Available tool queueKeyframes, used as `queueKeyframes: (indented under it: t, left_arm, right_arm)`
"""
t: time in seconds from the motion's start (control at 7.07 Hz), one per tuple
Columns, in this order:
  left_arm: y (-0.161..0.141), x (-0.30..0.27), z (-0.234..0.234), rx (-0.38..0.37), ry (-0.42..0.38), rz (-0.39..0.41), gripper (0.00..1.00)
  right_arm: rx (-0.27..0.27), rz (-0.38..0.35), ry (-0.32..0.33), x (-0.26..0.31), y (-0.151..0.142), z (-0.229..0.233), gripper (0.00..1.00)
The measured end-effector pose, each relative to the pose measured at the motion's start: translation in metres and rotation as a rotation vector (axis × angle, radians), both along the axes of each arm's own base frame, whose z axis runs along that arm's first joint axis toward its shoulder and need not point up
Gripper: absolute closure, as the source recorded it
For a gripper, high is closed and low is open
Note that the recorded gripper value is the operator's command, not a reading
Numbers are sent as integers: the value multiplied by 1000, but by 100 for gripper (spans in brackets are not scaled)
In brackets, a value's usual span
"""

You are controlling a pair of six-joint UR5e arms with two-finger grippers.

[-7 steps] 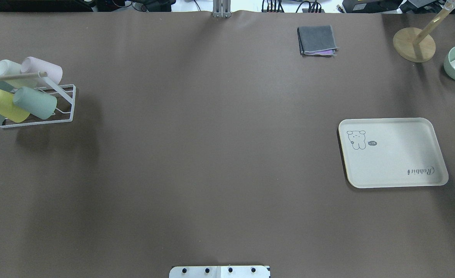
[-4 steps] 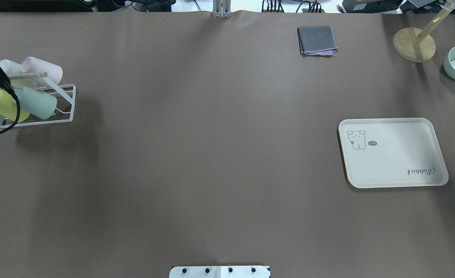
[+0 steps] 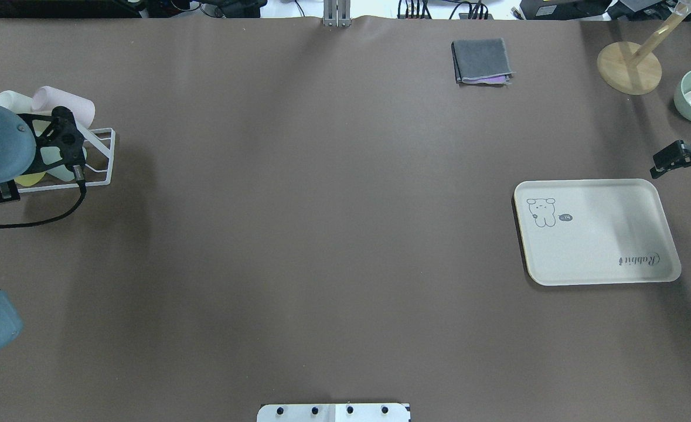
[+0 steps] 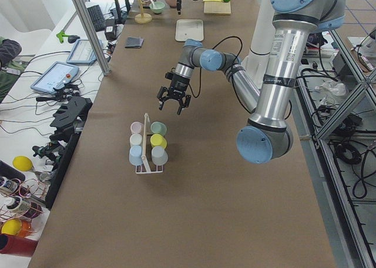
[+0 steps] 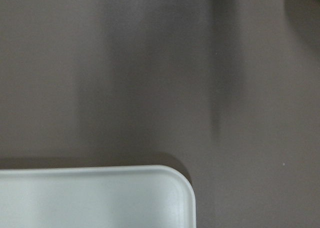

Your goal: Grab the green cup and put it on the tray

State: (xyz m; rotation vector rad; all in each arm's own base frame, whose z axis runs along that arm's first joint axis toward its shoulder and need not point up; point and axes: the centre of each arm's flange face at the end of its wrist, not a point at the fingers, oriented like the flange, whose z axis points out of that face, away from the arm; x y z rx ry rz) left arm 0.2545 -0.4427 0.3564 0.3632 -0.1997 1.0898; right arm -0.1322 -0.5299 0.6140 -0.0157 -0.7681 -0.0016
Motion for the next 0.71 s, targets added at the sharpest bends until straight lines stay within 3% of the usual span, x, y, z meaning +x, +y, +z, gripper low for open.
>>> queueKeyframes:
  t: [0.42, 0.71]
  left_arm:
    - [-22, 38, 4, 103, -224, 159, 2]
    - [-22, 68, 17, 131, -317, 214, 2]
  right_arm:
    - [-16, -33, -47, -10, 26, 24, 0]
    - [-6, -69, -85, -14, 48, 40, 2]
